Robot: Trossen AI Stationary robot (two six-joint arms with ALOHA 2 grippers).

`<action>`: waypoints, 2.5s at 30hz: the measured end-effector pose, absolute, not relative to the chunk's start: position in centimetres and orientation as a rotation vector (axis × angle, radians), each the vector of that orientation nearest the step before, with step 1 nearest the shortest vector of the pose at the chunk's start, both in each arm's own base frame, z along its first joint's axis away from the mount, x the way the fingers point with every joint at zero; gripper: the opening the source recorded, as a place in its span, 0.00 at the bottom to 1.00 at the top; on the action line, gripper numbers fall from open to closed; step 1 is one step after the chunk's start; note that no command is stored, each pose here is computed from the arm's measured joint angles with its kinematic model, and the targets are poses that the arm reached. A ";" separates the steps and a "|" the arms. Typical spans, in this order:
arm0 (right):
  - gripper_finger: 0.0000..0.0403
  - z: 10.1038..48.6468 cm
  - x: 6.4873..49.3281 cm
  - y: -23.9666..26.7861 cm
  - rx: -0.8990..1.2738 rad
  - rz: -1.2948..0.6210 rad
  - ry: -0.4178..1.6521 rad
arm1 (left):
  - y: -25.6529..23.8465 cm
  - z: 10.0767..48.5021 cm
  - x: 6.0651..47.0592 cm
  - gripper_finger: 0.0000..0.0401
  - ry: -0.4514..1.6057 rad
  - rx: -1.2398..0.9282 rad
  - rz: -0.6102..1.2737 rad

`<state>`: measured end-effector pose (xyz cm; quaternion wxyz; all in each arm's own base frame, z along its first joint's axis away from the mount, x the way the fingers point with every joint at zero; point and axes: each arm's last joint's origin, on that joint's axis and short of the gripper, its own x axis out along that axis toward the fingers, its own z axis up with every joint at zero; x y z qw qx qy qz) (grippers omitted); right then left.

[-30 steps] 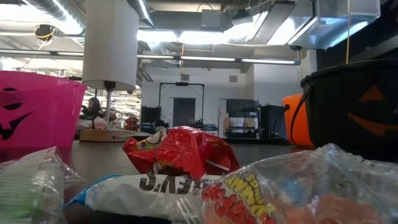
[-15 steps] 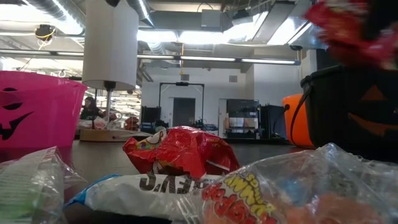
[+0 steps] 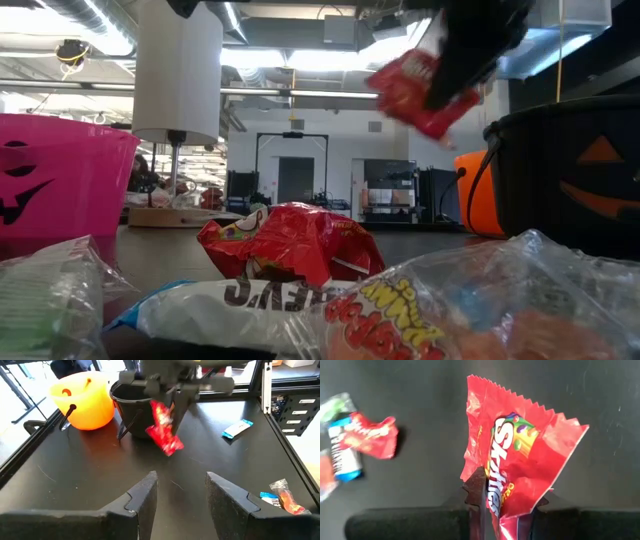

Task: Sort candy
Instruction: Put the red candy into the orange bucket

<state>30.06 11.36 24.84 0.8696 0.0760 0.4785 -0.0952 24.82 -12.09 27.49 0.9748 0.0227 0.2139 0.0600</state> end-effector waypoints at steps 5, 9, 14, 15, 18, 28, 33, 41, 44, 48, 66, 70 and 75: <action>0.14 22.9 32.2 8.8 0.204 -0.171 0.972 | -12.1 27.5 24.8 0.38 0.429 0.044 0.120; 0.14 21.0 33.7 7.2 0.216 -0.177 1.006 | -12.2 27.6 24.8 0.38 0.422 0.041 0.115; 0.14 18.2 34.7 5.8 0.203 -0.220 1.082 | -12.5 27.6 24.7 0.38 0.420 0.042 0.105; 0.15 17.7 35.0 5.6 0.201 -0.222 1.094 | -12.5 27.6 24.7 0.38 0.419 0.042 0.104; 0.20 16.2 35.4 5.4 0.180 -0.192 1.137 | -12.5 27.6 24.7 0.38 0.419 0.042 0.105; 0.42 15.4 35.7 5.5 0.176 -0.176 1.145 | -12.5 27.6 24.7 0.38 0.415 0.043 0.113; 0.42 16.5 35.9 5.6 0.184 -0.177 1.129 | -12.5 27.6 24.7 0.38 0.415 0.042 0.114; 0.39 17.4 36.4 5.7 0.207 -0.158 1.108 | -12.5 27.6 24.7 0.38 0.415 0.043 0.116; 0.39 17.3 36.3 5.8 0.230 -0.153 1.111 | -12.5 27.6 24.7 0.38 0.415 0.043 0.116; 0.39 17.4 36.3 6.3 0.237 -0.134 1.108 | -12.5 27.6 24.7 0.38 0.417 0.044 0.115; 0.35 13.3 37.0 8.5 0.135 -0.136 1.161 | -12.4 27.5 24.7 0.38 0.420 0.044 0.124; 0.22 13.3 37.0 8.5 0.132 -0.137 1.161 | -12.4 27.5 24.7 0.38 0.418 0.045 0.129; 0.04 13.5 37.0 8.5 0.126 -0.132 1.155 | -12.4 27.5 24.7 0.38 0.417 0.050 0.136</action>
